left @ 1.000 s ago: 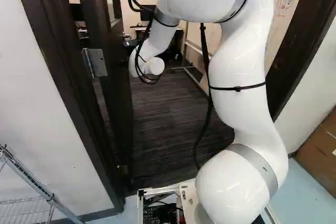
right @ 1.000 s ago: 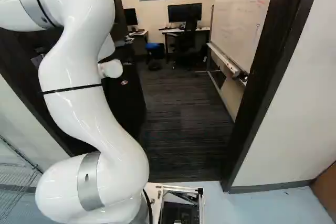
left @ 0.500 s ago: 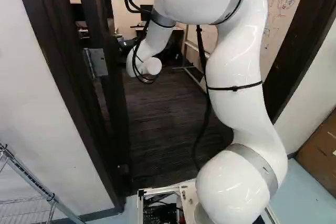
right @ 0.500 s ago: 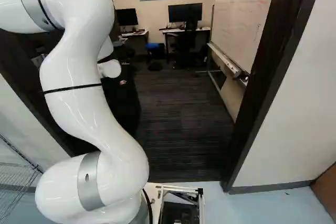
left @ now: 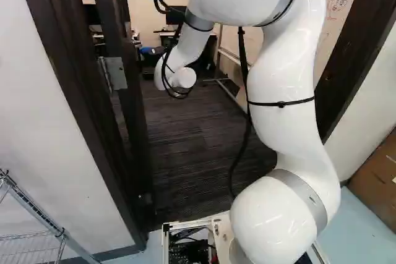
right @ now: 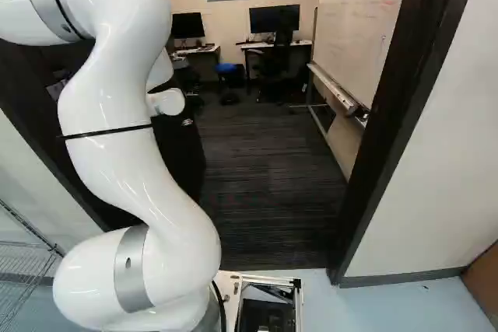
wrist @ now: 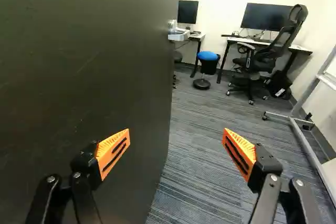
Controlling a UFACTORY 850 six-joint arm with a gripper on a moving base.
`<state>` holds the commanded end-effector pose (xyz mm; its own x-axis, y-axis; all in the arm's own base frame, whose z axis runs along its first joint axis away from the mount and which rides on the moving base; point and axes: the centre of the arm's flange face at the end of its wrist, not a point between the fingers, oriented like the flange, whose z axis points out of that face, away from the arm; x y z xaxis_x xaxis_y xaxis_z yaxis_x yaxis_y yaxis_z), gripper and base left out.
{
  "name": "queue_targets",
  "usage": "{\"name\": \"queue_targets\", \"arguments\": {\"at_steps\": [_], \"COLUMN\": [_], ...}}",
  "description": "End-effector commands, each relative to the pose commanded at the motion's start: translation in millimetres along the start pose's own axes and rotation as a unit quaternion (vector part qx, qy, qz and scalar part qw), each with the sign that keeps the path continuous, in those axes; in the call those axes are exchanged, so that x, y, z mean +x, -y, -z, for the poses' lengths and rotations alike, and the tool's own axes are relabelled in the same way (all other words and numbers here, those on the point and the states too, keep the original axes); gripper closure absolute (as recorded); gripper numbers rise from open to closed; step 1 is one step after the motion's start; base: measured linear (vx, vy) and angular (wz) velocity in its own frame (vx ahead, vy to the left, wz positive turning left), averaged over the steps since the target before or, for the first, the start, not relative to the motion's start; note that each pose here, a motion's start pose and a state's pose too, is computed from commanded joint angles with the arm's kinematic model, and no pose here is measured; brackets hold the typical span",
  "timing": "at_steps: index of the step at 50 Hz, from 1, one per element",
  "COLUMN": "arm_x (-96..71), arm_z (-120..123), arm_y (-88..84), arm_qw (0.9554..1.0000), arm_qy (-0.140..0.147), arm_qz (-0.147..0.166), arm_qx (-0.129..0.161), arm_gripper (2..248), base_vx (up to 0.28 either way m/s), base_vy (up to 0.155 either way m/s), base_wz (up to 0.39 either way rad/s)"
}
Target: Open the door and move inside
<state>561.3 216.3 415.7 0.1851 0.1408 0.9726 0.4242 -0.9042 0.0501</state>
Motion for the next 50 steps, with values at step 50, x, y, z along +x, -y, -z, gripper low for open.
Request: {"name": "queue_targets", "arguments": {"at_steps": [50], "arm_x": [-9.8], "arm_z": [42.6], "arm_y": [-68.8], "arm_qw": [0.9979], "arm_qy": [0.012], "arm_qz": [-0.016], "arm_qx": [-0.061], "arm_gripper": [3], "base_vx": [0.000], "base_vy": [0.000], "base_wz": [0.000]}}
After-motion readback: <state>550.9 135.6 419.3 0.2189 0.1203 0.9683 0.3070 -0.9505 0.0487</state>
